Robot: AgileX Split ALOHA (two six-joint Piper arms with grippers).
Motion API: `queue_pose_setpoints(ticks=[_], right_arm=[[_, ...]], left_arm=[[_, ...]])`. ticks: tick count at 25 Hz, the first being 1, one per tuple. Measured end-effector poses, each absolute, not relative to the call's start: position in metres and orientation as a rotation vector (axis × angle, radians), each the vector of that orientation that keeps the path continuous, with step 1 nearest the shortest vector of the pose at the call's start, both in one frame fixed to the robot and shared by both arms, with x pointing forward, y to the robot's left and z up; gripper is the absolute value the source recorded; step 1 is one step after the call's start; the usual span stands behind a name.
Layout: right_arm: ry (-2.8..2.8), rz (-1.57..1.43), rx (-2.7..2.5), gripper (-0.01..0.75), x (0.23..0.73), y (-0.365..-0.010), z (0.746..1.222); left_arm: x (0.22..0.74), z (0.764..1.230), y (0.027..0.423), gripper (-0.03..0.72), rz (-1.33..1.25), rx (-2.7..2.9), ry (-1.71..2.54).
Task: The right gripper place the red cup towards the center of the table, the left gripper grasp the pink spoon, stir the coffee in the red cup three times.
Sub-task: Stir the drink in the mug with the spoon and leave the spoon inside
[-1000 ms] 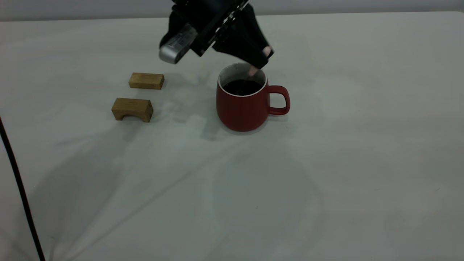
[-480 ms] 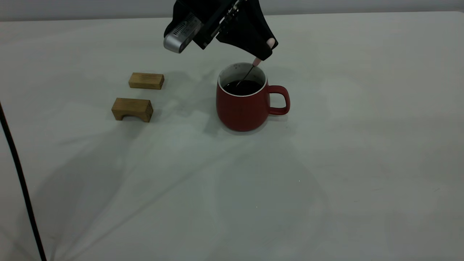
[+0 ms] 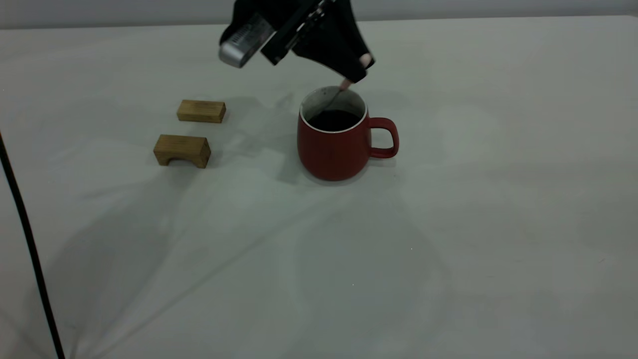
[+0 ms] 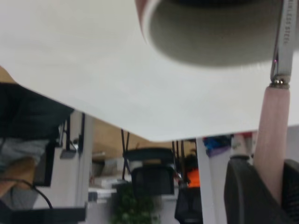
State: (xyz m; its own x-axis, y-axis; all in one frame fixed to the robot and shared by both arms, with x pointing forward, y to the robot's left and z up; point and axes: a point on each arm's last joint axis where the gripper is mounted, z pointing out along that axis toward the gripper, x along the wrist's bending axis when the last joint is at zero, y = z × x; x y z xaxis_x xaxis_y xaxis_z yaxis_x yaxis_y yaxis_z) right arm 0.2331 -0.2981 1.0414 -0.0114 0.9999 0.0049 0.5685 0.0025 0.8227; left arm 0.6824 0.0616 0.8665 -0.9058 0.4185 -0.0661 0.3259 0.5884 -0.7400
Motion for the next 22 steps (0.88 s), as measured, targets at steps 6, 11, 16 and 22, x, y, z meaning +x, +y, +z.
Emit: queue_pose_setpoints(ticks=[6, 11, 16, 22], right_arm=[[1.649, 0.87, 1.635, 0.591, 0.2331, -0.2981, 1.0414], [1.649, 0.87, 1.635, 0.591, 0.2331, -0.2981, 1.0414], [1.649, 0.87, 1.635, 0.591, 0.2331, -0.2981, 1.0414], [1.649, 0.87, 1.635, 0.591, 0.2331, -0.2981, 1.0414]], left_arm=[[0.6741, 0.8628, 0.0505, 0.175, 1.13, -0.66, -2.695], [0.6738, 0.8617, 0.0512, 0.175, 1.094, -0.604, -2.702], [0.6736, 0.8586, 0.0512, 0.175, 1.077, -0.514, -2.697], [0.6735, 0.8579, 0.0507, 0.304, 1.085, -0.503, -2.692]])
